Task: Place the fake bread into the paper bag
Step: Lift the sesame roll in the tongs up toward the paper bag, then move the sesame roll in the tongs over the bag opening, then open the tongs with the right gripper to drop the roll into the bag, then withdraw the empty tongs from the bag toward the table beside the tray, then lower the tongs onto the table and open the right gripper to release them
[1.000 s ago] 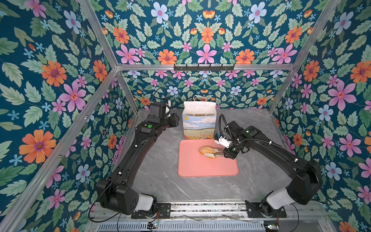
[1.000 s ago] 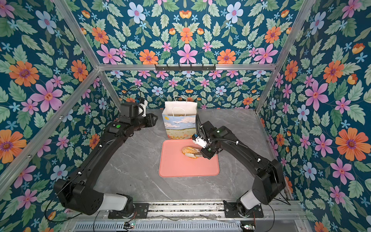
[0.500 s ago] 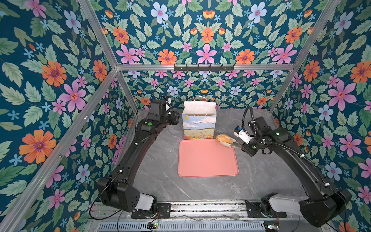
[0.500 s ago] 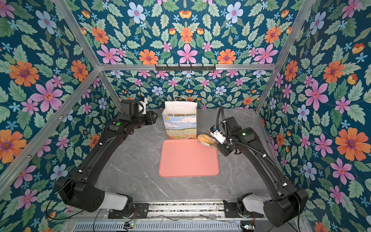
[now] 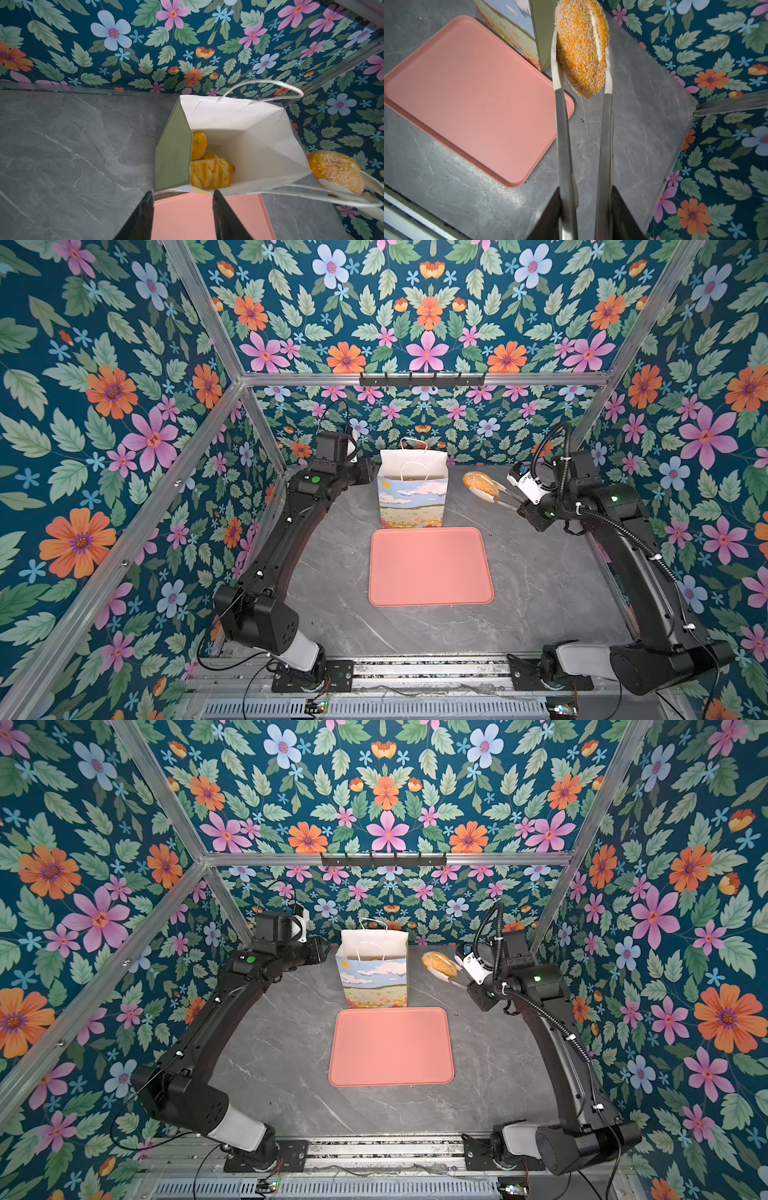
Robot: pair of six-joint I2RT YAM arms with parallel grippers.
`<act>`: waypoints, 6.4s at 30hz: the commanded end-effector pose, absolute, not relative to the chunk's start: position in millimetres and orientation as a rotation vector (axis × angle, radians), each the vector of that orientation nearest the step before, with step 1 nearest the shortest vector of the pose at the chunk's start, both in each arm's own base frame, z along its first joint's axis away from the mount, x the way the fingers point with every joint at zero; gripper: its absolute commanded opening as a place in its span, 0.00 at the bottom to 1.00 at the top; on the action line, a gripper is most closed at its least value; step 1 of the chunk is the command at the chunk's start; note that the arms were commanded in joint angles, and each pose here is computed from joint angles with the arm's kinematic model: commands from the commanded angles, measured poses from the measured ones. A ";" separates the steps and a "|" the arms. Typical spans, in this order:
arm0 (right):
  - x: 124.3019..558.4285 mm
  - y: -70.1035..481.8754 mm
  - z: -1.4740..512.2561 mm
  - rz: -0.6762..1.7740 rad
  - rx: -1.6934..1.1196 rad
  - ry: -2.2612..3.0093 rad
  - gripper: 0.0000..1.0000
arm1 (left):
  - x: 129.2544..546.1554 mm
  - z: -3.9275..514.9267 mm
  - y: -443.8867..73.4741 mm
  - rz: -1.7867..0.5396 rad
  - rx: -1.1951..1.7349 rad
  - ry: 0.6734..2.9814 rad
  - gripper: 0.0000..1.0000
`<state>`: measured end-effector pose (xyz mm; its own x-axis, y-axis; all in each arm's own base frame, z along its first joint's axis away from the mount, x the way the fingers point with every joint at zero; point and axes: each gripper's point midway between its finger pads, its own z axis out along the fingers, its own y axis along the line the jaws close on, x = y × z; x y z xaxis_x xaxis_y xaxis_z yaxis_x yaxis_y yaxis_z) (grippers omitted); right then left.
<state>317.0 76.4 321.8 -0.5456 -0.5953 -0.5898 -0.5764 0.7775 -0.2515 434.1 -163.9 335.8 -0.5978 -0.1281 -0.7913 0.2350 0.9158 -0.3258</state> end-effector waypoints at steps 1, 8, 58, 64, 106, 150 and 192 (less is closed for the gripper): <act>330.1 89.3 344.3 -0.003 -0.925 2.180 0.33 | 437.1 337.1 -166.4 -0.510 0.086 2.167 0.48; 353.8 109.4 376.1 0.061 -0.991 2.066 0.33 | 449.8 344.4 -168.9 -0.500 0.082 2.166 0.48; 403.2 191.7 371.4 0.242 -1.316 1.961 0.33 | 470.6 319.7 -187.3 -0.581 0.060 2.246 0.48; 406.5 196.4 370.6 0.249 -1.321 1.949 0.33 | 472.3 312.8 -192.3 -0.617 0.054 2.266 0.48; 435.0 213.8 328.0 0.264 -1.358 2.009 0.38 | 478.6 299.6 -203.9 -0.680 0.046 2.307 0.47; 346.2 162.1 411.5 0.236 -0.989 2.068 0.43 | 466.6 331.2 -187.4 -0.611 0.046 2.212 0.47; 317.1 29.5 120.8 -0.139 0.119 2.735 0.39 | 449.4 314.1 -120.1 -0.352 -0.162 1.974 0.49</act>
<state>316.0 30.9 125.3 -0.9156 0.0295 -0.4010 0.0680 0.9943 -0.0821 445.9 -119.3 305.3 -0.4433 -0.2604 -0.8577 0.0330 0.9515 -0.3059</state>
